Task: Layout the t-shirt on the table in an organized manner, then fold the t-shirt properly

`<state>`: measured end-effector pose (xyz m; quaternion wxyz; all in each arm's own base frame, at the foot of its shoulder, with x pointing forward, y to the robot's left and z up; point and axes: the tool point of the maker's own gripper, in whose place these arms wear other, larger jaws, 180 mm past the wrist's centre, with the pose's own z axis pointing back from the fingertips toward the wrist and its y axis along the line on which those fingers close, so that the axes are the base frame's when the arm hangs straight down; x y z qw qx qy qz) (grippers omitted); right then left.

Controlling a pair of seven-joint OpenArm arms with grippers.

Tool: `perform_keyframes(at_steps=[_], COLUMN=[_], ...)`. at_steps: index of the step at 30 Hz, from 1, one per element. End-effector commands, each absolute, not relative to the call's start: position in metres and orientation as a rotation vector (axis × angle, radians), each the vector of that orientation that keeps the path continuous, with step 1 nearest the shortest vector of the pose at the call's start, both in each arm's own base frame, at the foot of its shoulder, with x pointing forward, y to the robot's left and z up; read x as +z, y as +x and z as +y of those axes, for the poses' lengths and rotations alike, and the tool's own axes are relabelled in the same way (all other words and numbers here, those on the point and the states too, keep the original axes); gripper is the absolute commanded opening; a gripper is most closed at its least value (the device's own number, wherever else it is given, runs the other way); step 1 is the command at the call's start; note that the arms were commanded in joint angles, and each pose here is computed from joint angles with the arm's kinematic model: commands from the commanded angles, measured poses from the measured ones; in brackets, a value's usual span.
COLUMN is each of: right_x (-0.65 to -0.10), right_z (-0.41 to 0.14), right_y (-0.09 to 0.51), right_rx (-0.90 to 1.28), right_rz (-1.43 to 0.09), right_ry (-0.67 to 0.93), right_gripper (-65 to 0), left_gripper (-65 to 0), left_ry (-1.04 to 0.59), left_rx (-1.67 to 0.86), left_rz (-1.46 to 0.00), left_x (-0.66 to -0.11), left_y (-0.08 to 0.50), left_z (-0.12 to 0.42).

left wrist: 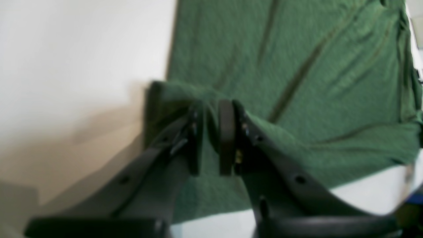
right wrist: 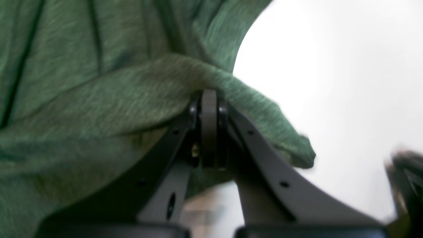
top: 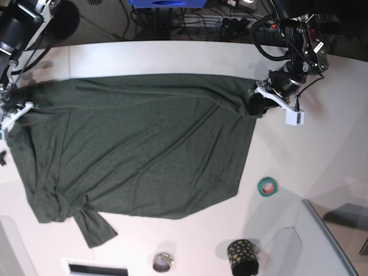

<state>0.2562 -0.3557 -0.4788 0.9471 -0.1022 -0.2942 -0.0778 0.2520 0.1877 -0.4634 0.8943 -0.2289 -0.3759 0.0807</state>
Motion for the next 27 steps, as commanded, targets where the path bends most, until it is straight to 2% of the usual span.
perform_keyframes(at_steps=[1, 6, 11, 14, 19, 23, 27], right_x=[-0.473, -0.488, -0.487, -0.479, -0.446, -0.419, -0.405], right_z=[-0.377, -0.412, -0.417, -0.409, -0.393, -0.388, -0.383], right_y=[0.254, 0.229, 0.231, 0.24, 0.26, 0.266, 0.269], right_rx=[-0.181, -0.293, -0.301, -0.289, -0.215, -0.19, -0.19], right_rz=[-0.61, -0.546, -0.572, -0.611, -0.72, -0.79, -0.831], right_ry=[-0.245, -0.275, -0.294, -0.298, -0.308, -0.35, -0.366], right_gripper=[-64.2, -64.2, -64.2, -64.2, -63.9, -63.6, -63.6], left_gripper=[-56.3, -56.3, -56.3, -56.3, -56.3, -56.3, -56.3], left_ry=[-0.459, -0.437, -0.439, -0.437, -0.486, -0.566, -0.681], left_rx=[0.157, 0.169, 0.174, 0.167, 0.162, 0.133, 0.104], left_rz=[-0.829, -0.789, -0.781, -0.786, -0.873, -0.88, -0.855], left_x=[-0.454, -0.467, -0.47, -0.467, -0.43, -0.41, -0.415], left_y=[0.259, 0.252, 0.249, 0.25, 0.257, 0.262, 0.268], left_z=[0.197, 0.215, 0.214, 0.213, 0.212, 0.188, 0.134])
